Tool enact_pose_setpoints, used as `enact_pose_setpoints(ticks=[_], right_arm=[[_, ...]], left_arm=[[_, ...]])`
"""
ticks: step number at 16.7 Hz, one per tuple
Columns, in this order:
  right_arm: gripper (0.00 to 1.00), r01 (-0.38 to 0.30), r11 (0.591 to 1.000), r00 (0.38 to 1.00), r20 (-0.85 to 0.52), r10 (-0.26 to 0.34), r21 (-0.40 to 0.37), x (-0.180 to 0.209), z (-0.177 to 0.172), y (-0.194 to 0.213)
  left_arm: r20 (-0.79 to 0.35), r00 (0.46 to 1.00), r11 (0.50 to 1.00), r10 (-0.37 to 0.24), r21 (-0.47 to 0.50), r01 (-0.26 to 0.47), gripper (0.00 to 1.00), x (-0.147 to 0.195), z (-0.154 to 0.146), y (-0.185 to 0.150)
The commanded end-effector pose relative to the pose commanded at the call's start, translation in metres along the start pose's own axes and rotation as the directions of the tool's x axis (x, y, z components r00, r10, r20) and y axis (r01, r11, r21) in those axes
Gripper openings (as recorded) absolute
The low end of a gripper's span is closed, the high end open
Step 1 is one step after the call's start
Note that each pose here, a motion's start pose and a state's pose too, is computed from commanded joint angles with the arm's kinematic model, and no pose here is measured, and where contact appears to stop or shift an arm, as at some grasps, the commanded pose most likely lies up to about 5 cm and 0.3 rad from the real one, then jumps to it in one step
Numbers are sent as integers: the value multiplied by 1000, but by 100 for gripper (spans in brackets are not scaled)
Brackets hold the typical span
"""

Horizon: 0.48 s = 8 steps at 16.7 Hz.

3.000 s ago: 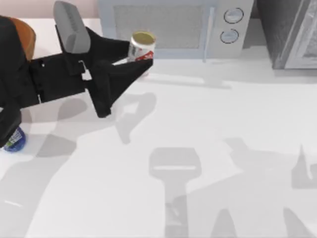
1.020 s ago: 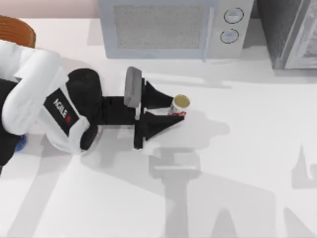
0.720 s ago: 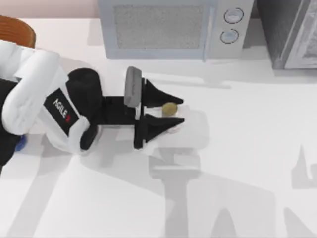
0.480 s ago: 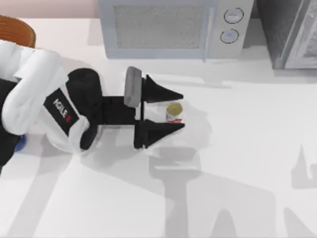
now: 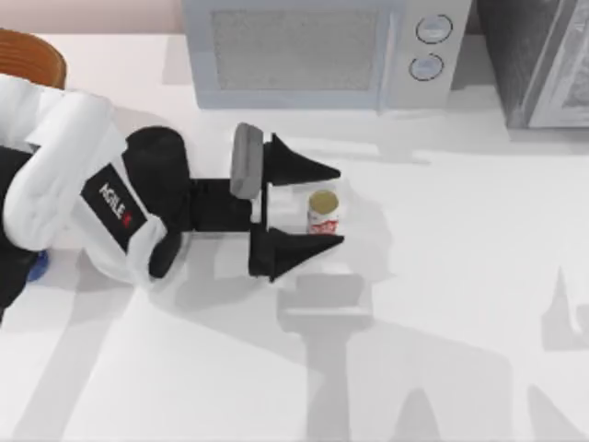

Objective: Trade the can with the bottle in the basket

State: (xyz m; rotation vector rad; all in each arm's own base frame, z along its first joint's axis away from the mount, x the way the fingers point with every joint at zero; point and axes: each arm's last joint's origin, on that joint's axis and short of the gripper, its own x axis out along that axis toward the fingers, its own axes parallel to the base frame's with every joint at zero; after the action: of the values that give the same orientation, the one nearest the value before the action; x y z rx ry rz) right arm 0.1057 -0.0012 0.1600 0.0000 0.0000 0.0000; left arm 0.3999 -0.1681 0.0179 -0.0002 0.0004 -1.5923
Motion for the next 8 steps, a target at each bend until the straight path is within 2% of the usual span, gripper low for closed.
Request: enact_pose_setpoints(ticks=[3,5,8], right_arm=[[100,0,1000,1000,0,0,0,0,0,0],[100,0,1000,1000,0,0,0,0,0,0],[100,0,1000,1000,0,0,0,0,0,0]], left_arm=[[-7,999,999,36,-22,-36,100,-6,4,0],[-20,994,992,111,-56,-112,100,-18,18,0],[-47,962,958,269,-94,-272,100,-43,57,-5]])
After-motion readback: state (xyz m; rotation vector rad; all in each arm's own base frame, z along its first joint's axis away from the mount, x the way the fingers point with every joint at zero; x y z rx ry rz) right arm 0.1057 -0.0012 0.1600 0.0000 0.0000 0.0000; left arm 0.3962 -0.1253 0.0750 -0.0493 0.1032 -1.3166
